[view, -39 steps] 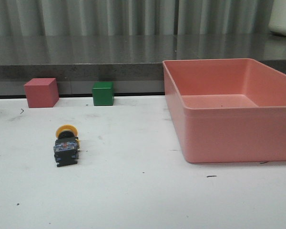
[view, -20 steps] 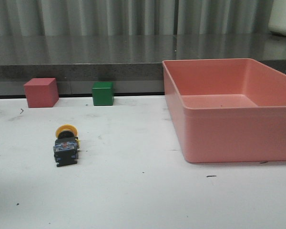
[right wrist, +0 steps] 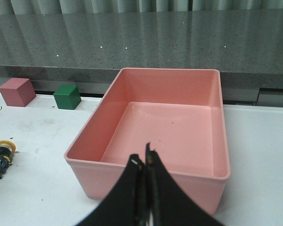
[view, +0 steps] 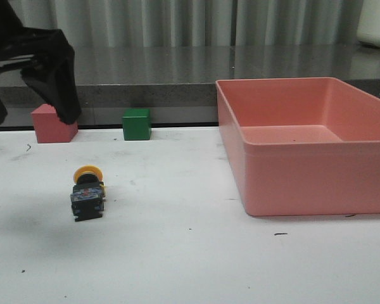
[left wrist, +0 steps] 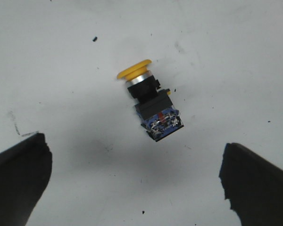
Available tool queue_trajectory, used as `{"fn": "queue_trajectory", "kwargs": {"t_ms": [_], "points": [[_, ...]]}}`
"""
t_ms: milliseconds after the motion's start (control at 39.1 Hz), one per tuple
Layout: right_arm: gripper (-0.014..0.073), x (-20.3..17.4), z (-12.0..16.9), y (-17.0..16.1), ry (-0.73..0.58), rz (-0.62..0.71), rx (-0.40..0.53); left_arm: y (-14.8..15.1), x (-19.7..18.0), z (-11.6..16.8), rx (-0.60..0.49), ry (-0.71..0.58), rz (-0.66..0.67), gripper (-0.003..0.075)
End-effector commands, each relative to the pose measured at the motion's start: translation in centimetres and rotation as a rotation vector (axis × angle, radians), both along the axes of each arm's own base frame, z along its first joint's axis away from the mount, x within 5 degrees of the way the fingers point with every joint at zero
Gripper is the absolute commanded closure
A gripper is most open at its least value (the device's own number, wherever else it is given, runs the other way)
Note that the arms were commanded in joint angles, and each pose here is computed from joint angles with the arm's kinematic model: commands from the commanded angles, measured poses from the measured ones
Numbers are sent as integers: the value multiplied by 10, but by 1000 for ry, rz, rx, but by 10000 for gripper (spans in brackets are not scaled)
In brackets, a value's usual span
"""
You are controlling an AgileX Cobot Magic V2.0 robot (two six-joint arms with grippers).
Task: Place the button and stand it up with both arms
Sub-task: 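Lower the left gripper over the lying button and grasp its base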
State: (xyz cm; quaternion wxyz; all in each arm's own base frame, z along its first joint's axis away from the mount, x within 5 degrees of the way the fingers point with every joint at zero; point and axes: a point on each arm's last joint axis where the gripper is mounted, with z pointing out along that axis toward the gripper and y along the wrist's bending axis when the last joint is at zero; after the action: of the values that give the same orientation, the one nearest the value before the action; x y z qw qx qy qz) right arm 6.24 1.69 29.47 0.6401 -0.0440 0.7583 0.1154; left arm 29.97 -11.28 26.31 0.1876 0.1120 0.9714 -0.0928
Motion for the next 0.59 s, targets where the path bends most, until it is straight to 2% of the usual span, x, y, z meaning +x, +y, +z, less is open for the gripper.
{"fn": "queue_trajectory", "kwargs": {"t_ms": [0, 230, 562], "points": [[664, 1, 16, -2, -102, -22, 9, -8, 12, 10, -25, 36, 35, 29], [664, 1, 16, -2, -102, -22, 9, -20, 41, -10, 7, 238, 108, 29], [664, 1, 16, -2, -102, -22, 9, -36, 78, -34, 22, 368, 147, 29]]}}
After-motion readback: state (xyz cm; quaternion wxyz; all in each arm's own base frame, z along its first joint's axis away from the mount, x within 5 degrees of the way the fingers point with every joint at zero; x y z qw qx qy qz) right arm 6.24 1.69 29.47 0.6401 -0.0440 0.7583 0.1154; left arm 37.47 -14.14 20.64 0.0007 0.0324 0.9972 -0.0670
